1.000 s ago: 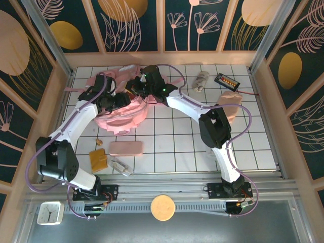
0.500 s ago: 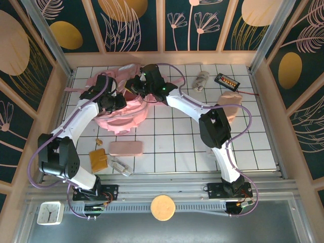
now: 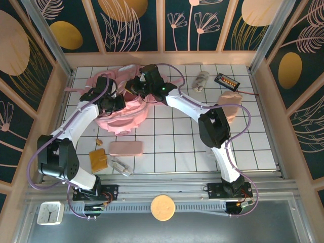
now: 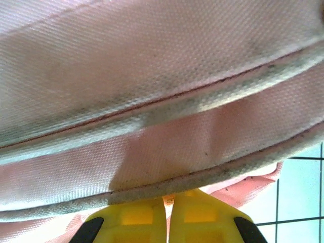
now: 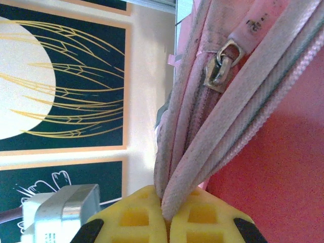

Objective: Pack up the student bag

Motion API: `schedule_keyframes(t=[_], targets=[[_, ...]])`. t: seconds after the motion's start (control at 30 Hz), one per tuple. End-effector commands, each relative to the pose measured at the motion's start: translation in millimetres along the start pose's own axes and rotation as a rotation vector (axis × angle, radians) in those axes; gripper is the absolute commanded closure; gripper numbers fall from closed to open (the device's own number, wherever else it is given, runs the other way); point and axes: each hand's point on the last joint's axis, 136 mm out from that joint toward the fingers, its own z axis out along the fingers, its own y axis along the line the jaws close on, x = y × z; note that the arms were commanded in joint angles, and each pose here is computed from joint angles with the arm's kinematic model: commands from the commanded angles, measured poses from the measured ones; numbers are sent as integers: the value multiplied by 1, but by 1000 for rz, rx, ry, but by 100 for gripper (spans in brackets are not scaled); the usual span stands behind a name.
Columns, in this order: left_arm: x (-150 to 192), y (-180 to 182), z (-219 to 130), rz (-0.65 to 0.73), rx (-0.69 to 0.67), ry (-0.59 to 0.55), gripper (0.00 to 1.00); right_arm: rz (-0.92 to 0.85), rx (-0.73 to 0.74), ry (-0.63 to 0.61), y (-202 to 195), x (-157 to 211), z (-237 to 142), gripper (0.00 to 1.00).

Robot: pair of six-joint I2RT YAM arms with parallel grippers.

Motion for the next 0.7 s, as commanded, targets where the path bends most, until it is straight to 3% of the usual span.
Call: schedule_keyframes(t=[0.0, 0.2, 0.5, 0.67], targets=[[10, 29, -13, 50, -122, 4, 100, -157, -176, -73, 77, -23, -38, 100], [32, 65, -10, 37, -187, 50, 100, -186, -124, -121, 66, -43, -62, 100], [28, 102, -15, -17, -220, 42, 100, -180, -77, -153, 44, -57, -92, 100], [36, 90, -18, -30, -123, 65, 100, -187, -71, -177, 34, -68, -112, 100]])
